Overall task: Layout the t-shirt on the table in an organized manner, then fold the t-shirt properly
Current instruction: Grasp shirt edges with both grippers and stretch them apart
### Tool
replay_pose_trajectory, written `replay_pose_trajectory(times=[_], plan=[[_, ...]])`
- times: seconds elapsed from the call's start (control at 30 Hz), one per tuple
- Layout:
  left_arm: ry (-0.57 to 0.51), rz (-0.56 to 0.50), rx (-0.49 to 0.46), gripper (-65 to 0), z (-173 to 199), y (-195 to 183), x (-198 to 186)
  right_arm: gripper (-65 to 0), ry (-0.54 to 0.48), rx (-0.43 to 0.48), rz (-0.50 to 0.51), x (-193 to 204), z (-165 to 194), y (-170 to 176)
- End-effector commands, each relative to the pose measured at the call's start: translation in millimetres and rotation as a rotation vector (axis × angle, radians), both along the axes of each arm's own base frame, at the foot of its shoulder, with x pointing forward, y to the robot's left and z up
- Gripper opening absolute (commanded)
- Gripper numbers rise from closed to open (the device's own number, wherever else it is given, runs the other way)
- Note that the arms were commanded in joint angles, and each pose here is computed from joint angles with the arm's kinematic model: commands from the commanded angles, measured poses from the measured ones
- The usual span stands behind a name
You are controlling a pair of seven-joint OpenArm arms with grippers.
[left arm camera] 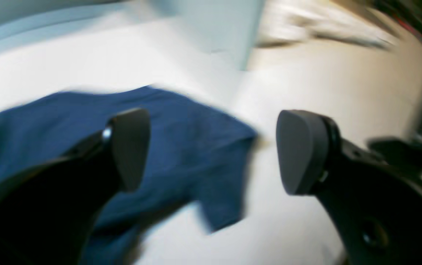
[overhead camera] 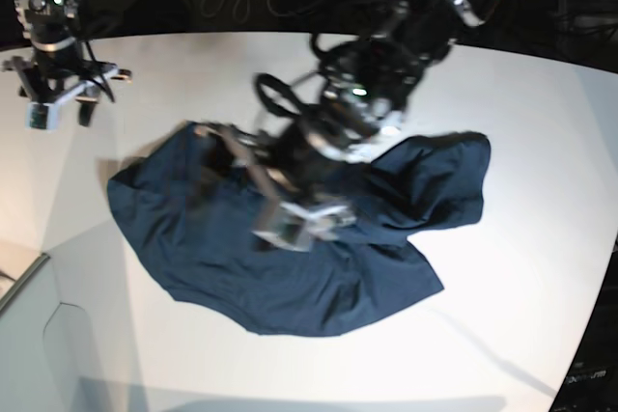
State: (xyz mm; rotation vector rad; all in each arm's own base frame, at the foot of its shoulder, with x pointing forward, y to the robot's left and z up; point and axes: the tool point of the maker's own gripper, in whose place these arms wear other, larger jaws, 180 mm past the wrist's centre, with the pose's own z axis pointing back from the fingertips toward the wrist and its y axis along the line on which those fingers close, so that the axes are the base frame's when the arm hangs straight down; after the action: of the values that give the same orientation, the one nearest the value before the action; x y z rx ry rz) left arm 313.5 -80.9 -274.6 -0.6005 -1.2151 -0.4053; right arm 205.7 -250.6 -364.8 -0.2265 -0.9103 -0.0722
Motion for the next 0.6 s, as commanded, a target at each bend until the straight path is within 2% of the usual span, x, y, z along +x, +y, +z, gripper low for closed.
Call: replay_pose_trajectory(times=[0.0, 0.17, 0.3, 0.43, 0.57], plan=[[-0.028, 0.061, -0.041, -13.2, 13.7, 20.2, 10.1, -35.7, -0.048, -0.002, 0.044, 11.3, 10.9, 7.3], [0.075, 0.404, -0.082, -13.0, -11.5, 153.2, 30.3, -35.6, -0.074, 0.082, 0.143, 38.4, 4.4, 55.8], [0.159, 0.652, -0.126, -13.0, -39.5, 248.6, 33.3, -35.6, -0.039, 0.146, 0.215, 49.8, -16.9, 89.4], [0.212, 0.778, -0.143, -13.0, -60.4, 298.7, 31.5, -35.6, 0.027, 0.193, 0.227, 55.5, -48.0, 101.2], [0.22, 0.79, -0.128, -13.0, -66.1, 308.8, 41.9, -35.6, 0.075, 0.222, 0.213, 58.7, -70.8, 102.1]])
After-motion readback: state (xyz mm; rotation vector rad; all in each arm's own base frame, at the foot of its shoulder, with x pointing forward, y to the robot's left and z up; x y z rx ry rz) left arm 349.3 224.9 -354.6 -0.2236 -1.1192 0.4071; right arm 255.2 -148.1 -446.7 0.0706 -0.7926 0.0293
